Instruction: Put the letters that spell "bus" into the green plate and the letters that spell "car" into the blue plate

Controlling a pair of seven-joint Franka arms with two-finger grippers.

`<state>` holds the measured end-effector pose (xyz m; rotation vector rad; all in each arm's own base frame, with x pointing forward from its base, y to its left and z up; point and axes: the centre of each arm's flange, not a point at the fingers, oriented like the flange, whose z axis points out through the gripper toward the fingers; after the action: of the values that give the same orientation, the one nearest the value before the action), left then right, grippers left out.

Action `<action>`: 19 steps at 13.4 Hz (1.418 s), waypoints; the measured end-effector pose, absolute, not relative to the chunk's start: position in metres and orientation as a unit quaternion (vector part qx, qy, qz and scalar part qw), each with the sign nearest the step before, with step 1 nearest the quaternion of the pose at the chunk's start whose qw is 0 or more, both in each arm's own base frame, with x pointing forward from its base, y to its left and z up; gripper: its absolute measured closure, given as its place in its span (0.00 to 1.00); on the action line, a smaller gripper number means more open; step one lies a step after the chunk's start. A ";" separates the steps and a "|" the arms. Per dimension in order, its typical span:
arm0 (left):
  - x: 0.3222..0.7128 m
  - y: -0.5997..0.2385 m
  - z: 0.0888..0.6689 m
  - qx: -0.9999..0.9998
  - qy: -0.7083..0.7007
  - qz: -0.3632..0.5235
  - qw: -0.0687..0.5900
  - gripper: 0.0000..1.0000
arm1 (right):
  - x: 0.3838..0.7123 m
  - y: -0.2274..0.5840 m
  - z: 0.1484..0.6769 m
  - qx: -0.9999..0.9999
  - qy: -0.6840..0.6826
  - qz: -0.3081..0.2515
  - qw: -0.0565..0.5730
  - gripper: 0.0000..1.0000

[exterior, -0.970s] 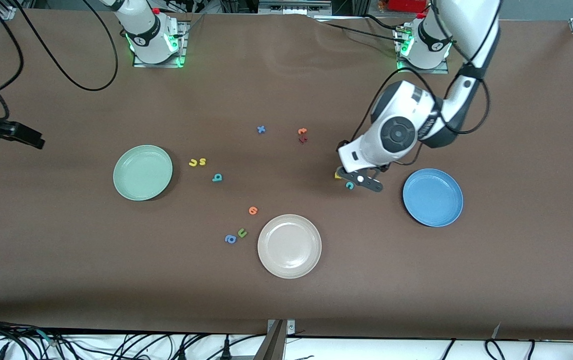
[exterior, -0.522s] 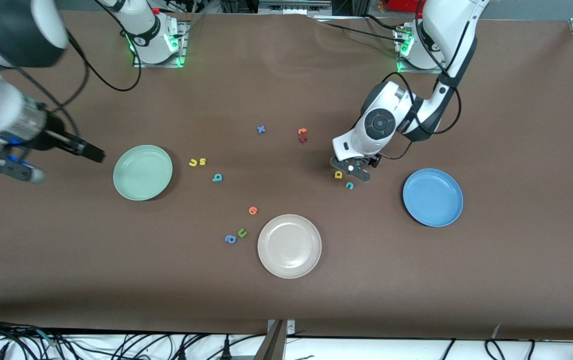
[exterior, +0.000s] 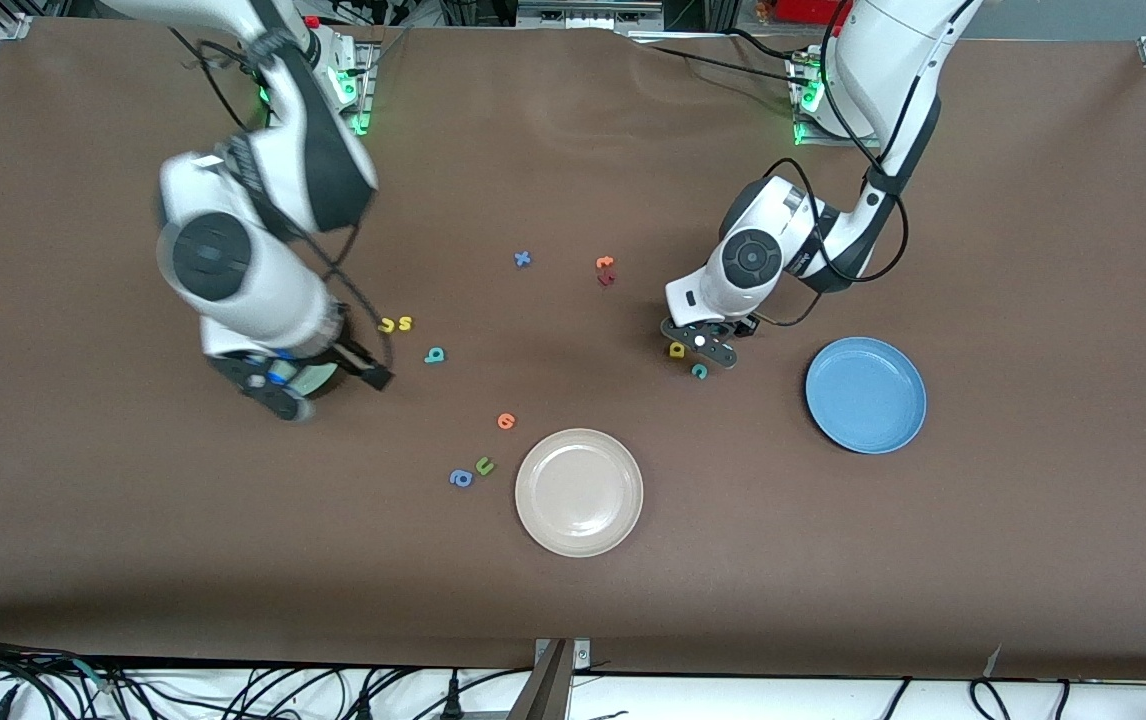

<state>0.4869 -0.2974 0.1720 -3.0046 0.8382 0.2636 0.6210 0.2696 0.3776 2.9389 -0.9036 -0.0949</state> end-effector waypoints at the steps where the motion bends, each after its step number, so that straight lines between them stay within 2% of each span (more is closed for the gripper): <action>1: 0.488 -0.297 0.169 -0.958 0.276 0.078 0.010 0.39 | 0.616 0.280 0.353 0.957 -0.288 -0.033 0.035 0.02; 4: 0.488 -0.297 0.167 -0.957 0.279 0.076 0.011 0.40 | 0.596 0.288 0.292 0.961 -0.276 -0.025 0.023 0.01; 6: 0.491 -0.298 0.170 -0.957 0.279 0.072 0.010 0.54 | 0.580 0.290 0.257 0.963 -0.270 -0.018 0.012 0.01; 10: 0.493 -0.300 0.171 -0.958 0.279 0.061 0.006 0.54 | 0.567 0.291 0.208 0.963 -0.267 -0.023 0.014 0.04; 12: 0.494 -0.301 0.170 -0.959 0.279 0.056 0.004 0.53 | 0.561 0.297 0.192 0.962 -0.271 -0.029 0.016 0.11; 13: 0.494 -0.301 0.170 -0.959 0.279 0.056 0.004 0.52 | 0.557 0.301 0.187 0.961 -0.273 -0.033 0.018 0.11; 15: 0.494 -0.301 0.170 -0.959 0.279 0.056 0.004 0.53 | 0.550 0.303 0.179 0.960 -0.277 -0.036 0.020 0.23; 16: 0.495 -0.301 0.170 -0.959 0.279 0.053 0.004 0.56 | 0.547 0.302 0.175 0.960 -0.278 -0.037 0.020 0.27; 17: 0.495 -0.301 0.171 -0.959 0.279 0.053 0.003 0.58 | 0.544 0.300 0.172 0.959 -0.280 -0.036 0.019 0.37; 18: 0.496 -0.301 0.171 -0.959 0.279 0.051 0.003 0.67 | 0.543 0.300 0.172 0.959 -0.281 -0.036 0.019 0.44; 19: 0.496 -0.301 0.171 -0.959 0.279 0.051 0.003 0.67 | 0.543 0.300 0.173 0.959 -0.281 -0.036 0.019 0.44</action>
<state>0.4962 -0.3008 0.1712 -3.0067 0.8757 0.1584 0.5427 0.2997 0.1726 2.9756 -0.8727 -0.1114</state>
